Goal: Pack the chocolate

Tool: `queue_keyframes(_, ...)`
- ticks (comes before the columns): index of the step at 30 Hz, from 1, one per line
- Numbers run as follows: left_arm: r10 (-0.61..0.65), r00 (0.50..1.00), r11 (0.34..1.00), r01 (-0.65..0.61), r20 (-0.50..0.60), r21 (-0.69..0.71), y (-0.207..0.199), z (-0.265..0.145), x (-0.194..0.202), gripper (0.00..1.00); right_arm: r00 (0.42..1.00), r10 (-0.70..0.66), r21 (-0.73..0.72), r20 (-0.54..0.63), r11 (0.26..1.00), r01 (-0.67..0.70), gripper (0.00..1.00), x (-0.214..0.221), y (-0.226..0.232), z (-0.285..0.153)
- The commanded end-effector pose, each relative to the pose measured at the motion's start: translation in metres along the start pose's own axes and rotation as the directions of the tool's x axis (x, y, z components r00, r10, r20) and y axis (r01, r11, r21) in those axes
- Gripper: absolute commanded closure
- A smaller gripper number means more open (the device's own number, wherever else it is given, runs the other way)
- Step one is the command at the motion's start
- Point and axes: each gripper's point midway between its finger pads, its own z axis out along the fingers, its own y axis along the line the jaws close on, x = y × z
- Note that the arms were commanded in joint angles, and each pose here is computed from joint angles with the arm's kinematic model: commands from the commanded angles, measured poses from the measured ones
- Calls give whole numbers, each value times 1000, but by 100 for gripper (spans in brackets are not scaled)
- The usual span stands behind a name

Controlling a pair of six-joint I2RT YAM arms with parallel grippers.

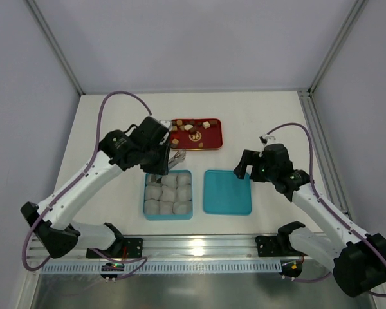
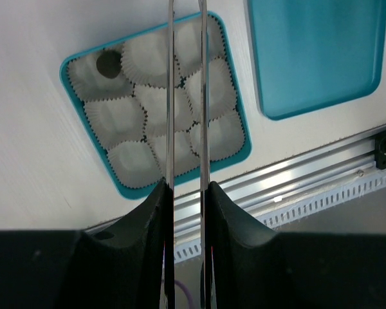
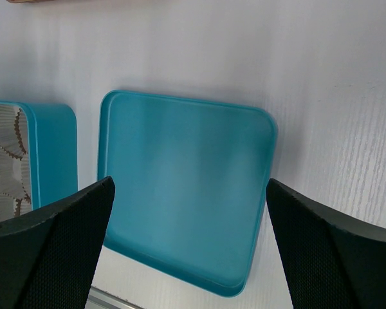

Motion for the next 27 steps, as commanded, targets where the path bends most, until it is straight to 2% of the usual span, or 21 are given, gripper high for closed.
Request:
queue_keyframes(1, -28, 1000, 999, 28, -2, 15, 6, -16, 22, 77, 996, -18, -14, 85, 1000, 19, 0, -28, 10, -1)
queue_keyframes(15, -44, 996, 999, 45, -78, 4, 27, -17, 76, 76, 998, -18, 9, 59, 1000, 17, 0, -22, 4, 5)
queue_keyframes(22, -44, 995, 999, 45, -91, 5, 27, -8, 82, 76, 999, -13, 10, 53, 1000, 12, 0, -18, 3, 6)
queue_keyframes(27, -48, 995, 999, 48, -92, -5, 28, 0, 82, 73, 998, -13, 7, 56, 1000, 13, 0, -18, 3, 4)
